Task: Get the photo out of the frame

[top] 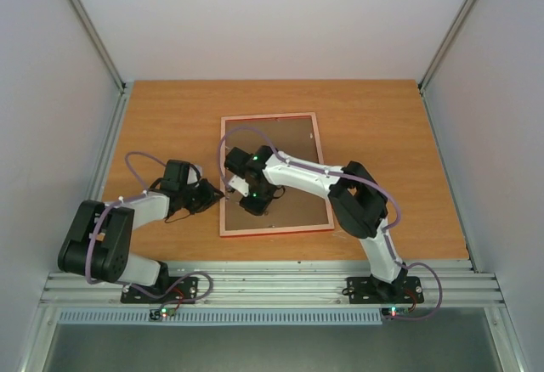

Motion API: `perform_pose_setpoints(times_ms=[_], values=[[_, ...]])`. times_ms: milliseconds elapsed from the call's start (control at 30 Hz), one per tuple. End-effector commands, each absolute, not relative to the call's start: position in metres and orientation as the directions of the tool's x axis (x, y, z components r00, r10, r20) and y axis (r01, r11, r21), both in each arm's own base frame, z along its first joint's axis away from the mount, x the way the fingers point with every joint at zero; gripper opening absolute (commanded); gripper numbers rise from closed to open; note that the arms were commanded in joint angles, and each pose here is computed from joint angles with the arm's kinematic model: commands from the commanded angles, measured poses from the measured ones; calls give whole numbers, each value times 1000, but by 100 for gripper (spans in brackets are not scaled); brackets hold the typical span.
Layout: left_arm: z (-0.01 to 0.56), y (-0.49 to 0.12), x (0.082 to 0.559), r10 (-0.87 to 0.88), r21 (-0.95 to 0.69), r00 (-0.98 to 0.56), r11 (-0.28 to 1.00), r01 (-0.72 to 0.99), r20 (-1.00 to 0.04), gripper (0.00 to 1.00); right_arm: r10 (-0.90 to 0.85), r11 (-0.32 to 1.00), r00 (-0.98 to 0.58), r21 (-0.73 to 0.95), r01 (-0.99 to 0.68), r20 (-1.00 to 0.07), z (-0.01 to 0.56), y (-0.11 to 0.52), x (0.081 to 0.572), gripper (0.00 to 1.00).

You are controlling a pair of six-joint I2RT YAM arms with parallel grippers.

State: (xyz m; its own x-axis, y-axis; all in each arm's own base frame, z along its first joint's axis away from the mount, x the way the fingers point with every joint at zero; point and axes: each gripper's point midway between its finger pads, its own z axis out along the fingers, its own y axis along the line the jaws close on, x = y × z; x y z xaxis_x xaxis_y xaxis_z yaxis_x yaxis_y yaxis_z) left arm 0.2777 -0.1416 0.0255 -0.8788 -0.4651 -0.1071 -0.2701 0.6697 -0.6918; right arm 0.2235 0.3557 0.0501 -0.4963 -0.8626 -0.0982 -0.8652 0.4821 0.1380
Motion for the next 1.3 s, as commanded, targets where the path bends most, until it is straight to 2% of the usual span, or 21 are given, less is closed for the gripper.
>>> perform_pose_setpoints(times_ms=[0, 267, 633, 1033, 1267], values=[[1, -137, 256, -459, -644, -887, 692, -325, -45, 18, -874, 467, -479, 129, -875, -79, 45, 360, 223, 1], [-1, -139, 255, -454, -649, -890, 688, -324, -38, 18, -870, 483, -491, 119, -867, -46, 37, 360, 226, 1], [-5, -141, 249, -447, -646, -894, 687, -333, -15, 18, -841, 533, -538, 87, -841, -53, 32, 364, 236, 1], [-9, -143, 245, -448, -655, -894, 682, -327, -20, 18, -779, 595, -602, 100, -798, -174, 42, 378, 245, 1], [-10, -142, 244, -449, -648, -893, 686, -331, -19, 17, -756, 628, -629, 68, -775, -184, 41, 370, 248, 1]])
